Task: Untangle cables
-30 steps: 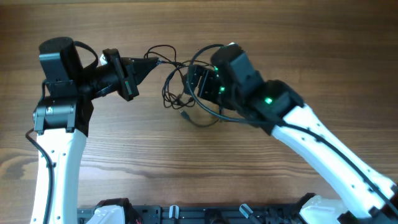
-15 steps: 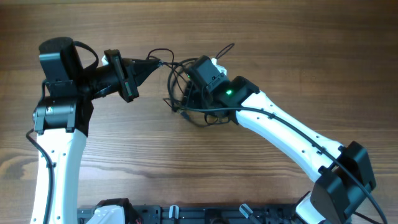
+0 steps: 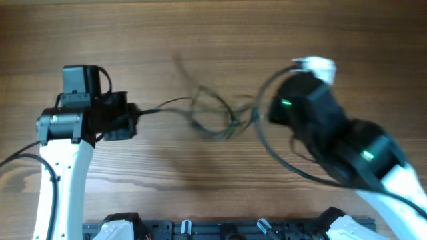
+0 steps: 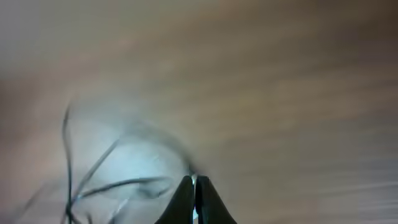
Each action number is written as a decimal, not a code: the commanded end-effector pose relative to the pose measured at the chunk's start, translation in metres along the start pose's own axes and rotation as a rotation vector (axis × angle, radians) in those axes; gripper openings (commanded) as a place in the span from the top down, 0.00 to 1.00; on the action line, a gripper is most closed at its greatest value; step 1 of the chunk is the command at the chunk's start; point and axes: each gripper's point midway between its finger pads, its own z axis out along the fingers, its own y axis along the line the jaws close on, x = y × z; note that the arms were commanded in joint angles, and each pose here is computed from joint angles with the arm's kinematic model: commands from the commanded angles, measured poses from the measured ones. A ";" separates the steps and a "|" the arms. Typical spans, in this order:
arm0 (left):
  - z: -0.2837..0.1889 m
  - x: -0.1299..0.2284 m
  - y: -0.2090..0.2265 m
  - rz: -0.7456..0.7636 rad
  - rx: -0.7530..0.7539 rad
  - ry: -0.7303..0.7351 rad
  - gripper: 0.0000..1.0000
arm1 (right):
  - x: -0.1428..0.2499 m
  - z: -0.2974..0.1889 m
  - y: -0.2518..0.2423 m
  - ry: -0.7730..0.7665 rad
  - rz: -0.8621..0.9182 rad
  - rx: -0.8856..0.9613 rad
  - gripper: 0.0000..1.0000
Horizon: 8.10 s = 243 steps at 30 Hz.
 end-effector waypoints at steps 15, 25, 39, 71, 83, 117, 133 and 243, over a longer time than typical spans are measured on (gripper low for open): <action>-0.154 0.146 -0.105 0.800 0.869 0.618 0.96 | 0.068 0.060 0.088 0.354 -0.240 -0.312 0.54; -0.153 0.141 -0.108 0.542 0.782 0.665 0.96 | 0.089 0.045 0.165 0.472 -0.186 -0.695 0.46; -0.145 0.137 -0.100 0.519 0.729 0.670 0.96 | 0.152 0.140 0.130 0.561 -0.184 -0.298 0.96; -0.144 0.091 -0.109 0.124 0.638 0.673 0.96 | -0.004 0.072 -0.116 0.167 -0.001 0.433 0.69; -0.144 0.091 -0.109 0.130 0.636 0.677 0.96 | -0.022 0.062 -0.156 0.062 0.161 0.587 0.33; -0.060 -0.124 -0.023 0.076 0.114 -0.598 0.96 | -0.008 0.063 -0.169 0.178 0.195 0.551 0.01; -0.192 0.132 -0.115 1.003 1.076 0.438 0.96 | 0.017 0.074 -0.036 0.433 0.018 -0.262 0.00; -0.286 0.259 -0.091 1.121 1.451 0.044 0.96 | 0.052 0.078 -0.024 0.613 -0.048 -0.382 0.00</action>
